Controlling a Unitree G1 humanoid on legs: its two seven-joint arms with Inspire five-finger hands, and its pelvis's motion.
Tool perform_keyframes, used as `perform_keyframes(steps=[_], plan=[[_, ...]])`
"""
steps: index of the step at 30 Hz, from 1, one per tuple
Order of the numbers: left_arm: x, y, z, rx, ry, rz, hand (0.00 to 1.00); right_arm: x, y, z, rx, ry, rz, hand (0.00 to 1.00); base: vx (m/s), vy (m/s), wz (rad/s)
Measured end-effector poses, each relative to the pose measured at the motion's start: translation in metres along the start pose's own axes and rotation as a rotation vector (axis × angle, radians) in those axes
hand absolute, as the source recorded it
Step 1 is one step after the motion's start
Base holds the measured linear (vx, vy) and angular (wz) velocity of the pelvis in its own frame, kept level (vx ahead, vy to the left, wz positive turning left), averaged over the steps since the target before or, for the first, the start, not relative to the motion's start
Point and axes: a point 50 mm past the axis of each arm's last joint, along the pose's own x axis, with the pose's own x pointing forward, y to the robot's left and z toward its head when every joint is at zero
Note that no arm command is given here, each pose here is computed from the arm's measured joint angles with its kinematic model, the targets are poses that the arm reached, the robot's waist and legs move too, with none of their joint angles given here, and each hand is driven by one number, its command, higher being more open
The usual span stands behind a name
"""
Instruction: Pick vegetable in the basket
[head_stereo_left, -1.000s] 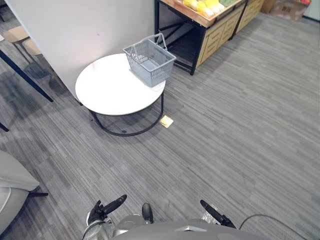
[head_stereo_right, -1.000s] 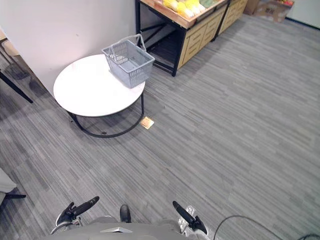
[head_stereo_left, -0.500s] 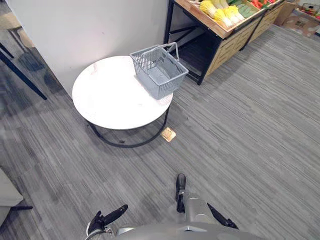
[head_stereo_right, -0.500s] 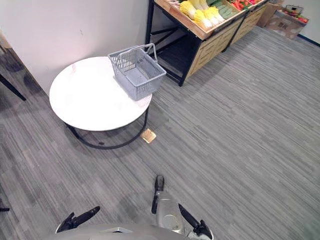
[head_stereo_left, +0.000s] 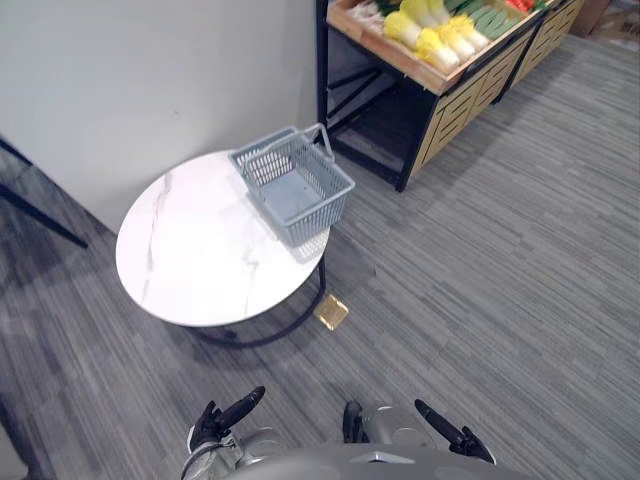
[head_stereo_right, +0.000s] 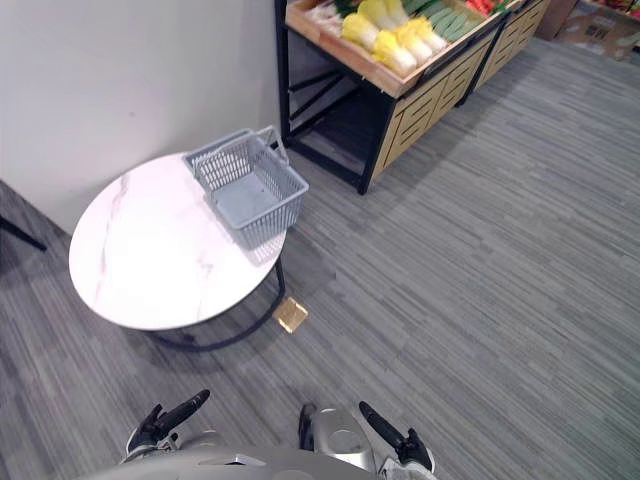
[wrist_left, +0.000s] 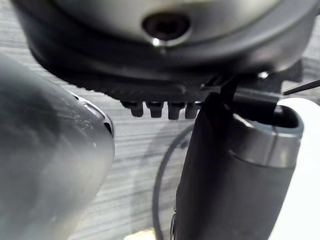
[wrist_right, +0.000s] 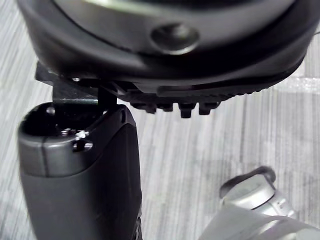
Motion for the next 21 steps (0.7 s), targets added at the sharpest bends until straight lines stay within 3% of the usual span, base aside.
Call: perform_keyframes(steps=[9, 13, 21], plan=[[0.002, -0.005, 0.004, -0.025, -0.006, -0.002, 1.00, 0.000, -0.003, -0.002, 0.035, 0.009, -0.019, 1.00, 0.22, 0.184, -0.05], [0.006, 0.008, 0.019, 0.003, -0.038, 0.025, 1.00, -0.003, 0.021, -0.015, 0.051, 0.047, 0.041, 1.00, 0.17, 0.221, -0.03], [0.004, 0.014, 0.011, 0.022, -0.008, 0.038, 1.00, -0.002, 0.015, -0.012, 0.048, 0.043, 0.029, 1.00, 0.07, 0.098, -0.03]])
